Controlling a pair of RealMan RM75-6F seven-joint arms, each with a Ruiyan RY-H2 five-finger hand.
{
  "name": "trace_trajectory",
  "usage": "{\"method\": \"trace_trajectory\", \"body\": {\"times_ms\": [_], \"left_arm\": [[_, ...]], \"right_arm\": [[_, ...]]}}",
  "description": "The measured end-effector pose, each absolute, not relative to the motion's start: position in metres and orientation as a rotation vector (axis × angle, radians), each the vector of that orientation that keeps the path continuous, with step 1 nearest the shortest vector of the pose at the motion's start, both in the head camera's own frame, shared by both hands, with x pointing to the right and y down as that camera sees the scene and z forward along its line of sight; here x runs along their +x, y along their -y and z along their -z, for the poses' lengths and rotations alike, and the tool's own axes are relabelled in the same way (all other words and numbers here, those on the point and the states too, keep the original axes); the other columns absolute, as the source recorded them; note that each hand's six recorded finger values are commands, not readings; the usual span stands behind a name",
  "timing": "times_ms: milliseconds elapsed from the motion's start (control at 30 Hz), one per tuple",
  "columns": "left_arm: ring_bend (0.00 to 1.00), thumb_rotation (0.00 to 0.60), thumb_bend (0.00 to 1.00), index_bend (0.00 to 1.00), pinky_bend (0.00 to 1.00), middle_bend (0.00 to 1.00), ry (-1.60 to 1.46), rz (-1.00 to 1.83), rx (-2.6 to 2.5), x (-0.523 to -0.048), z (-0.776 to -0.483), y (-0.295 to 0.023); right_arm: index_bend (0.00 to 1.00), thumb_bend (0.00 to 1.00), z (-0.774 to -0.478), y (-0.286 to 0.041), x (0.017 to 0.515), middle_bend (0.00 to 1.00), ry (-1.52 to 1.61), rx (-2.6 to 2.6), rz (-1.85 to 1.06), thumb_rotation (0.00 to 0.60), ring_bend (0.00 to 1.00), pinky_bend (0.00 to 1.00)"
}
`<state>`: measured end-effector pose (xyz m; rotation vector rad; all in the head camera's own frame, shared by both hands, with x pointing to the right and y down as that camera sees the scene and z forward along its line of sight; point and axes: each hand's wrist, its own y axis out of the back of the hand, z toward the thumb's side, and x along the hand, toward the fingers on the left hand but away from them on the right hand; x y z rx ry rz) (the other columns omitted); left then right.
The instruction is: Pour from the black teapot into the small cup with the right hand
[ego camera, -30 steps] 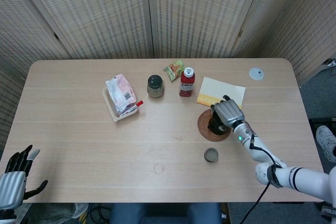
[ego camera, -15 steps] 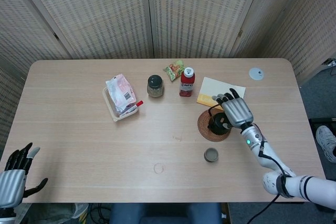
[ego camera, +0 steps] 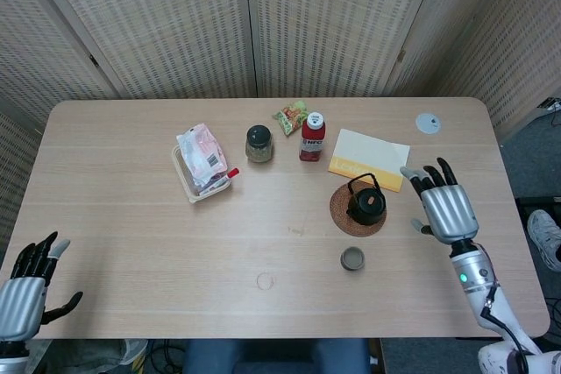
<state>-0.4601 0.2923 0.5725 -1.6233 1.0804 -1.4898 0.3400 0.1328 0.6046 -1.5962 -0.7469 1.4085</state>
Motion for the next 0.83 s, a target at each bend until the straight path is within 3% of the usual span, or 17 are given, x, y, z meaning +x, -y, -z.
{"method": "trace_trajectory", "body": {"times_ms": [433, 833], "left_arm": [[0.07, 0.6, 0.2, 0.1, 0.03, 0.0, -1.061, 1.448, -1.64, -0.447, -0.573, -0.283], [0.07, 0.6, 0.2, 0.1, 0.03, 0.0, -1.015, 1.452, -1.626, -0.441, -0.577, -0.28]], "right_arm": [[0.17, 0.07, -0.568, -0.203, 0.4, 0.29, 0.895, -1.534, -1.483, 0.6, 0.16, 0.04], [0.17, 0.07, -0.556, -0.231, 0.417, 0.29, 0.996, -1.558, -1.474, 0.6, 0.16, 0.04]]}}
